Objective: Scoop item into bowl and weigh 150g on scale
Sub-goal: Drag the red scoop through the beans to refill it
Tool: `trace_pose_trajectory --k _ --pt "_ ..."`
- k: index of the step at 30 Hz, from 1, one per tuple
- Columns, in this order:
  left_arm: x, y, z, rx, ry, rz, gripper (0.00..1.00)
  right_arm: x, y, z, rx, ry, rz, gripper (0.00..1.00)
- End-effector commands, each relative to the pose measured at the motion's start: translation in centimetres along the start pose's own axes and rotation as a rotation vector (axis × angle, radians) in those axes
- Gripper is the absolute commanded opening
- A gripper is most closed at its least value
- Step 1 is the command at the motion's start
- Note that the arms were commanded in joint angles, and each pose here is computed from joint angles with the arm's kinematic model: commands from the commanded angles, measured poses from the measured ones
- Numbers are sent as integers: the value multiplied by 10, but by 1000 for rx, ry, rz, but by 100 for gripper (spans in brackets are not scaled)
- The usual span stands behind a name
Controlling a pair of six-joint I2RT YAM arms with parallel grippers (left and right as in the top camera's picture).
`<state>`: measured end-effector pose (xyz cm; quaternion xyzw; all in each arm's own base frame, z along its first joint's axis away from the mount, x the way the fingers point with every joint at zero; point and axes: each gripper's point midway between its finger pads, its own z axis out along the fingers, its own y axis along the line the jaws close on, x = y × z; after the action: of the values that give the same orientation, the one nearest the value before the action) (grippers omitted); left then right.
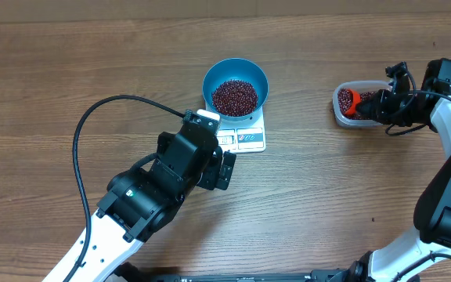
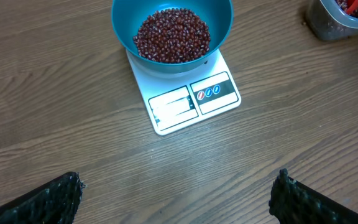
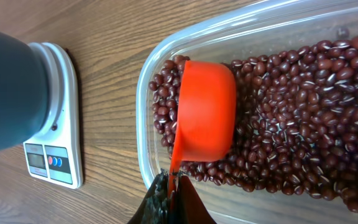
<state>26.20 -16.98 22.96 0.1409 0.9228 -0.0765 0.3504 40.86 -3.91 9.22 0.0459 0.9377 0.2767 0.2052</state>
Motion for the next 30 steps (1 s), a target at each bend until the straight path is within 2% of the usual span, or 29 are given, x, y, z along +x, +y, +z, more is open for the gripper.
trace_pose_trajectory --k 1,30 --pt "0 -1 2 4 4 19 100 0 8 0 -61 -12 -4 4" --pt "0 -1 2 4 4 19 99 -1 -1 -3 -65 -21 83 3"
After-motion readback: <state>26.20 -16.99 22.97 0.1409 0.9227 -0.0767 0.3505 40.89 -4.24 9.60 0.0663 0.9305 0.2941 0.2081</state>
